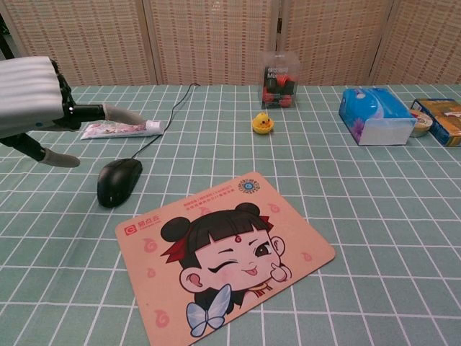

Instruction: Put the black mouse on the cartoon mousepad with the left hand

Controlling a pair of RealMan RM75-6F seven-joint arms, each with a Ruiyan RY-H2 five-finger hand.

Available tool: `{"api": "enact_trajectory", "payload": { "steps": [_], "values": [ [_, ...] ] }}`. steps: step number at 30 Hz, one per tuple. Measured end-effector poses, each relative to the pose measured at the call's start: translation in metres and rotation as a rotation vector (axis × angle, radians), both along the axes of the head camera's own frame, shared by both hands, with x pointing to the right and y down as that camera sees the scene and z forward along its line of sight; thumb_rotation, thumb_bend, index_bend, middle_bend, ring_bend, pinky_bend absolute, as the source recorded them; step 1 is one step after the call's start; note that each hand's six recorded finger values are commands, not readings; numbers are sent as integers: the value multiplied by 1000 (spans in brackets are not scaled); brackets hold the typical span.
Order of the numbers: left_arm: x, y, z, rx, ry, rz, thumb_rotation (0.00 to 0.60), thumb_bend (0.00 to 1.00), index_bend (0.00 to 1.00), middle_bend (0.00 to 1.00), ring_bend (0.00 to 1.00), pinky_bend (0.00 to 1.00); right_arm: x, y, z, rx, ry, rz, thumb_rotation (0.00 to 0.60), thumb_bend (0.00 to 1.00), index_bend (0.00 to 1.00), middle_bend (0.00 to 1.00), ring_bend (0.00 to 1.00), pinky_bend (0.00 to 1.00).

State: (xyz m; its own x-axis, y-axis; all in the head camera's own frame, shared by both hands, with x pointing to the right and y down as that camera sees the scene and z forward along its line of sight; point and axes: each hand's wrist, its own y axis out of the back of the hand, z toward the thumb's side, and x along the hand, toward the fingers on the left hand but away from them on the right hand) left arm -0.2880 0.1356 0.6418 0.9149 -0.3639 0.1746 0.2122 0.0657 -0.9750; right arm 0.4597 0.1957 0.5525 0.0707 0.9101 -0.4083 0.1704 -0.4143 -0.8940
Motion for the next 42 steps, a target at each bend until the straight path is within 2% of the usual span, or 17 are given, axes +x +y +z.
{"api": "enact_trajectory", "payload": {
  "steps": [5,8,18,26,35,42],
  "values": [
    [14,2,12,27,-33,87,600,76,179,1000,1000,1000,3,-1,-2,2,-8,8,600,333,199,280,205,385],
    [19,1,20,31,-58,109,600,76,180,1000,1000,1000,4,-1,-3,5,-13,9,600,333,199,280,205,385],
    [25,-11,35,76,-147,120,600,75,187,1000,1000,1000,6,-1,-3,-1,-16,15,600,333,199,280,205,385],
    [14,-24,38,100,-231,114,600,76,191,1000,1000,1000,7,-2,-2,-9,-19,19,600,333,199,280,205,385],
    [10,-22,48,103,-296,139,600,75,192,1000,1000,1000,7,-2,-3,-9,-23,22,600,332,199,283,206,385],
    [12,-21,51,111,-313,155,600,76,193,1000,1000,1000,8,-2,-3,-12,-25,24,600,332,199,285,208,385]
  ]
}}
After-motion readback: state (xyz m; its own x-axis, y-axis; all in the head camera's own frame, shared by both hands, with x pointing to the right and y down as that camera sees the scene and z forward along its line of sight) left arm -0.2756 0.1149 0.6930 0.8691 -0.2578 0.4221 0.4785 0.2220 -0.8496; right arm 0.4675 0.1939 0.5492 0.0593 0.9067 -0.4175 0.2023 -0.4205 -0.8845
